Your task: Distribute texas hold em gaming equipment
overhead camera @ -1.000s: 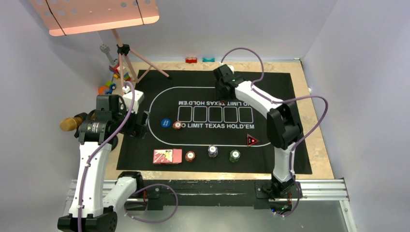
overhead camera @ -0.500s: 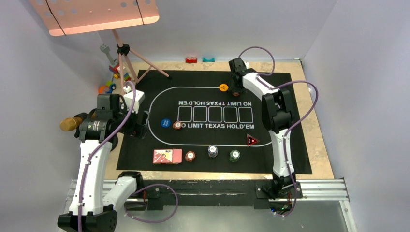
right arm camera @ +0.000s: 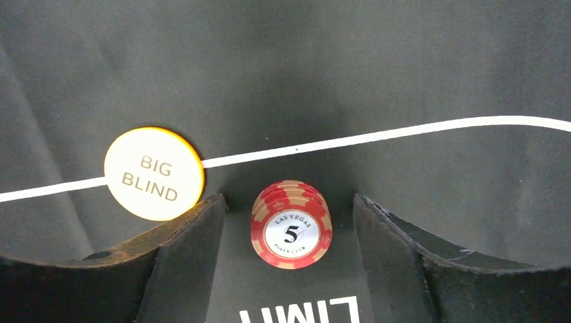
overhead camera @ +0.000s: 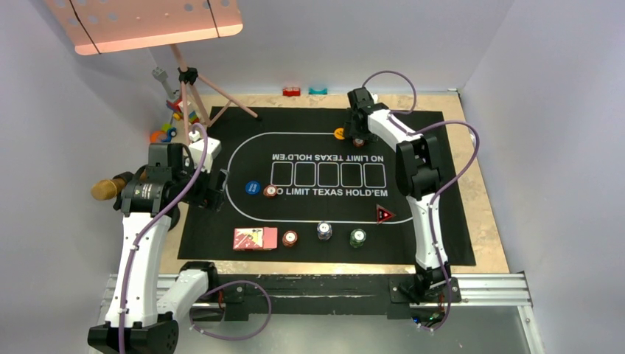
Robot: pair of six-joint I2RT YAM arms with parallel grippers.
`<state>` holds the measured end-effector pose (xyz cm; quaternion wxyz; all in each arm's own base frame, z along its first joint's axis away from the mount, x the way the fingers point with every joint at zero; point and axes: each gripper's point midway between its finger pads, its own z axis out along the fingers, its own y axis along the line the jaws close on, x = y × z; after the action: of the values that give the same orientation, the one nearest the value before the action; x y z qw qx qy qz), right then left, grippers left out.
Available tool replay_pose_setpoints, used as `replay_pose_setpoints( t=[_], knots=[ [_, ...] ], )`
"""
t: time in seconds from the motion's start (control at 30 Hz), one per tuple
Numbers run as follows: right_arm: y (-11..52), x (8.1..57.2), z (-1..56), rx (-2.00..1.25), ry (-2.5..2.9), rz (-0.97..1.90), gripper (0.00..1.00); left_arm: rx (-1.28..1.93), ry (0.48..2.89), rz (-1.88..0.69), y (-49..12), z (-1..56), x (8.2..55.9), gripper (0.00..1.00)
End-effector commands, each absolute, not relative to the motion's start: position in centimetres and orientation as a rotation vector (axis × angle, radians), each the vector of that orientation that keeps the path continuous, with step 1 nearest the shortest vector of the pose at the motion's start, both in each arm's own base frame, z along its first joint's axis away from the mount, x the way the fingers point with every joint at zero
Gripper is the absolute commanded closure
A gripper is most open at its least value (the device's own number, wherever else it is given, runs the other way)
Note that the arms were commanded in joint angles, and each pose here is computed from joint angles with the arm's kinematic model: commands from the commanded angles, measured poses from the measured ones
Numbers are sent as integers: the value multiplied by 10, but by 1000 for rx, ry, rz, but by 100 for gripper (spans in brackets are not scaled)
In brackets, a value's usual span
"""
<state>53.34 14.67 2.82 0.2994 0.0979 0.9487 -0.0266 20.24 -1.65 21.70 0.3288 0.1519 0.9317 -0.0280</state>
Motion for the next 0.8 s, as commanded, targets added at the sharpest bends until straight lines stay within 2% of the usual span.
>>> replay_pose_setpoints(
  t=[0.0, 0.07, 0.17, 0.33, 0.5, 0.77],
  knots=[
    [151, 540, 54, 263, 2483, -29, 23, 406, 2414, -68, -16, 222, 204, 0],
    [149, 540, 68, 265, 2461, -26, 19, 403, 2414, -68, -16, 222, 203, 0],
    [150, 536, 96, 264, 2419, -12, 18, 402, 2414, -70, -16, 221, 202, 0],
    [184, 498, 149, 148, 2346, 72, 16, 396, 2409, -75, -17, 222, 199, 0],
    [254, 415, 172, -74, 2332, 197, 9, 386, 2405, -72, -17, 223, 197, 0],
    [355, 264, 143, -489, 2399, 384, 5, 383, 2406, -78, -18, 221, 195, 0]
  ],
)
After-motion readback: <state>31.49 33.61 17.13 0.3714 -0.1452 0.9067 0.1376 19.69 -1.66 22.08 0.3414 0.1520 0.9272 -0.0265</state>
